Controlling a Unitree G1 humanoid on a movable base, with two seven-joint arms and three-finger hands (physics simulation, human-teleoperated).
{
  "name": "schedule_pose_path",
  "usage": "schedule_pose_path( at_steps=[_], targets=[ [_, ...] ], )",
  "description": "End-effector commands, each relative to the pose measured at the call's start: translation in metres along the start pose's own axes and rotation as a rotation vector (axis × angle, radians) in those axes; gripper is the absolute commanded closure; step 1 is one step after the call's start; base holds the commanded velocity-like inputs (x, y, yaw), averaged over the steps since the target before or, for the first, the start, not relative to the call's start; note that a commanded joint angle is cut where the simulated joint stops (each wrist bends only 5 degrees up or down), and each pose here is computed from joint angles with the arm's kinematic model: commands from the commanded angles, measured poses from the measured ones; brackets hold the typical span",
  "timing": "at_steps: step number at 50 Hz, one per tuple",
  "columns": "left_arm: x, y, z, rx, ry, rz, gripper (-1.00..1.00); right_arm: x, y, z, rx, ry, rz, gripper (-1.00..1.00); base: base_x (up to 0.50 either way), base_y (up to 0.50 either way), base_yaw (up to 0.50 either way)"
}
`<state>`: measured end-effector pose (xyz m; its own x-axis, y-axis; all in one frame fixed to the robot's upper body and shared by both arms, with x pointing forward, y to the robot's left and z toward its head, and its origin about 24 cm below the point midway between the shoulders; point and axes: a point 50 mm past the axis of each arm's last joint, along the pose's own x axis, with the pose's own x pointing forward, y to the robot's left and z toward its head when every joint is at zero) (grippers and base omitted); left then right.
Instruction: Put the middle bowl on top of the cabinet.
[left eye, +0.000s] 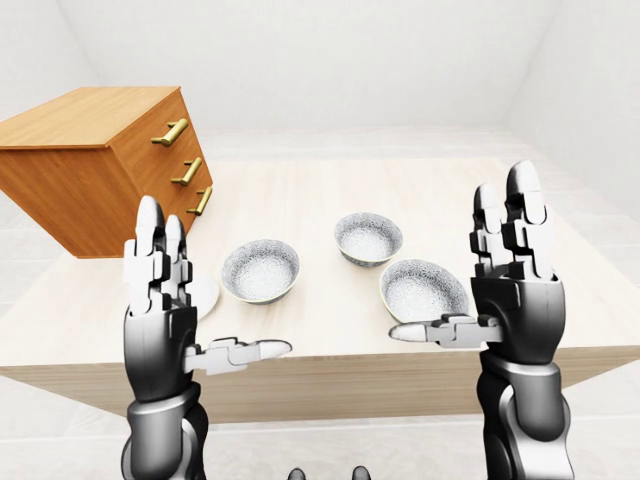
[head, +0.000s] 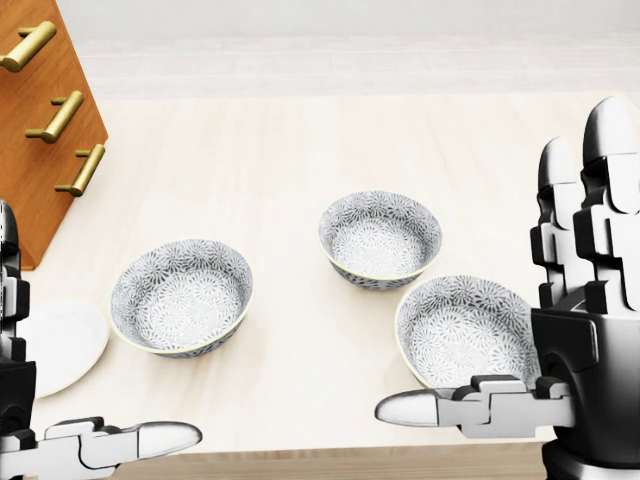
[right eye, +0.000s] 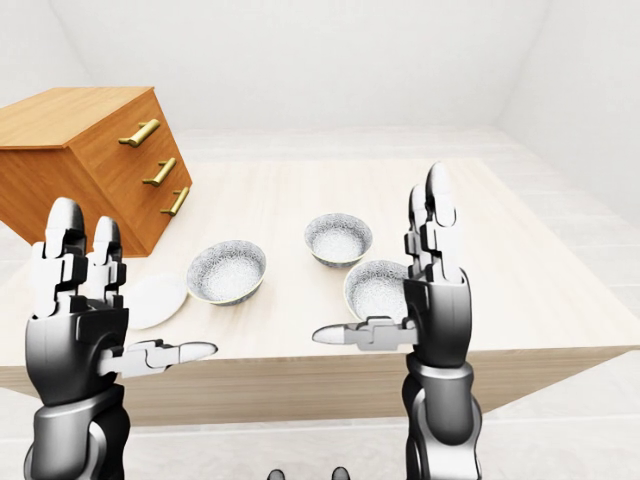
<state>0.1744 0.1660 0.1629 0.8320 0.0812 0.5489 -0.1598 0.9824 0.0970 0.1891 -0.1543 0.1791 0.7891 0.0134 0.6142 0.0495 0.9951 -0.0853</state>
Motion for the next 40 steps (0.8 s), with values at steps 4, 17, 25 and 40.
schedule_pose_path(
  at_steps=[4, 17, 25, 40],
  targets=[
    [0.0020, 0.0030, 0.0055, -0.043, -0.030, 0.012, -1.00, 0.0001, -0.0019, 0.0035, 0.001, -0.008, -0.008, -1.00, 0.00, 0.00, 0.00],
    [-0.0012, 0.0003, 0.0047, 0.008, -0.014, 0.009, -1.00, 0.0014, -0.0025, 0.0085, -0.009, -0.019, -0.008, -1.00, 0.01, 0.05, 0.00],
    [-0.0014, 0.0004, 0.0014, 0.011, 0.000, 0.010, -1.00, 0.0000, -0.0012, 0.0051, -0.022, -0.019, -0.001, -1.00, 0.12, 0.42, 0.00],
    [0.0006, 0.0050, 0.0026, 0.013, -0.013, 0.051, -1.00, -0.0001, -0.0008, 0.0079, -0.029, -0.035, 0.002, -1.00, 0.20, 0.46, 0.00]
  ],
)
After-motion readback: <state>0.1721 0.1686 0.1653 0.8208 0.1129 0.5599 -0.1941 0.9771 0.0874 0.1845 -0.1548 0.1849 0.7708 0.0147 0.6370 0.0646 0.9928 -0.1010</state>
